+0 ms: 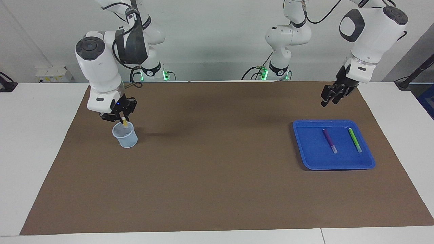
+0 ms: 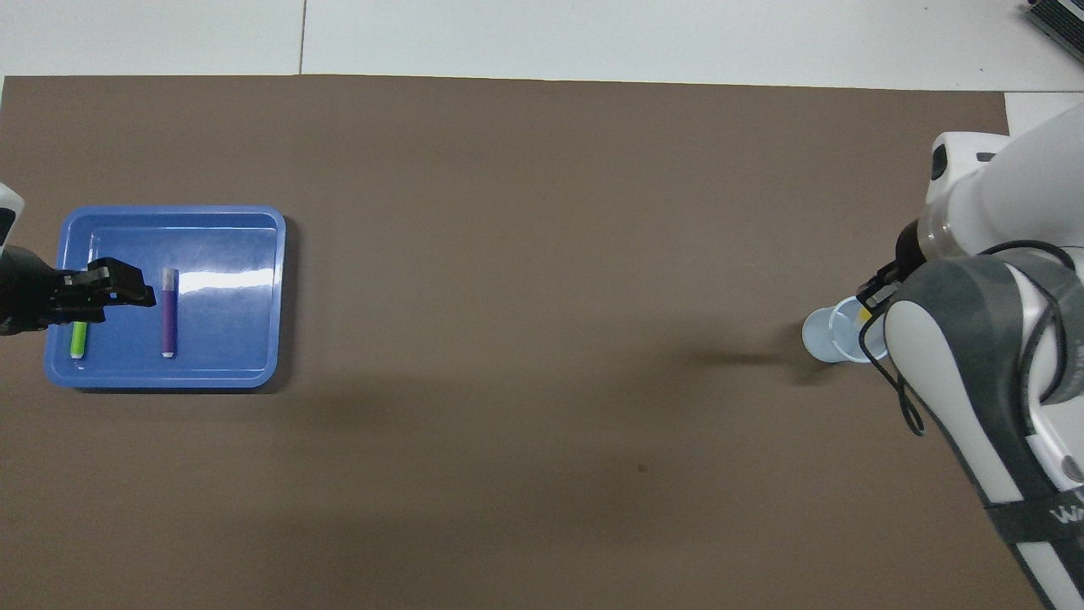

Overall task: Transfer and insert pens with both arms
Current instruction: 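Lower the yellow pen into the cup with the right gripper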

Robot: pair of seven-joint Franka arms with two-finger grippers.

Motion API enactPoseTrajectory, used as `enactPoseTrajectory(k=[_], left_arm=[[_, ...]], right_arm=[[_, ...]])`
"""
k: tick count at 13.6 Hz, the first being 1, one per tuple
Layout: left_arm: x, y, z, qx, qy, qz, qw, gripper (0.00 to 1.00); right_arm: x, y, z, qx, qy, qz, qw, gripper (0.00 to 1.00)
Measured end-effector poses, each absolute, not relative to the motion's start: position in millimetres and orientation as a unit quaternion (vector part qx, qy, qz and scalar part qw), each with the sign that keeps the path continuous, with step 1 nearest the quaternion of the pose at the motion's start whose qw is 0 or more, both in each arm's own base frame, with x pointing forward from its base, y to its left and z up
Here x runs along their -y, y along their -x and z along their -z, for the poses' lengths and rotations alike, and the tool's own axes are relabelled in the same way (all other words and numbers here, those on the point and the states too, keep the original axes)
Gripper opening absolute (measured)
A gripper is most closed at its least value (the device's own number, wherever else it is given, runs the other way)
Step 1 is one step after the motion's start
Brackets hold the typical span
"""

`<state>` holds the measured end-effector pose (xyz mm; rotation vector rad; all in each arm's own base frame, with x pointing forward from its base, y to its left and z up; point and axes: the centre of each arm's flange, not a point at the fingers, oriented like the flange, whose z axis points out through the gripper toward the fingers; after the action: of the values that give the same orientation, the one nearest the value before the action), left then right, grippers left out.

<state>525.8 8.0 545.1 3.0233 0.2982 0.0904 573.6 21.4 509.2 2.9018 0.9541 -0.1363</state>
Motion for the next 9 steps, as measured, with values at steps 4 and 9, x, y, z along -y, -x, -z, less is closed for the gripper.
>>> enactPoseTrajectory(k=[4, 9], left_arm=[[-32.7, -531.5, -508.6, -0.072, -0.995, -0.041, 0.047, 0.60], [-57.3, -558.9, -454.4, -0.055, -0.996, -0.053, 0.040, 0.70]], right_arm=[[7.3, -569.6, -493.9, -0.303, -0.951, 0.036, 0.042, 0.19], [4.3, -556.9, -455.8, -0.298, -0.953, -0.001, 0.050, 0.19]])
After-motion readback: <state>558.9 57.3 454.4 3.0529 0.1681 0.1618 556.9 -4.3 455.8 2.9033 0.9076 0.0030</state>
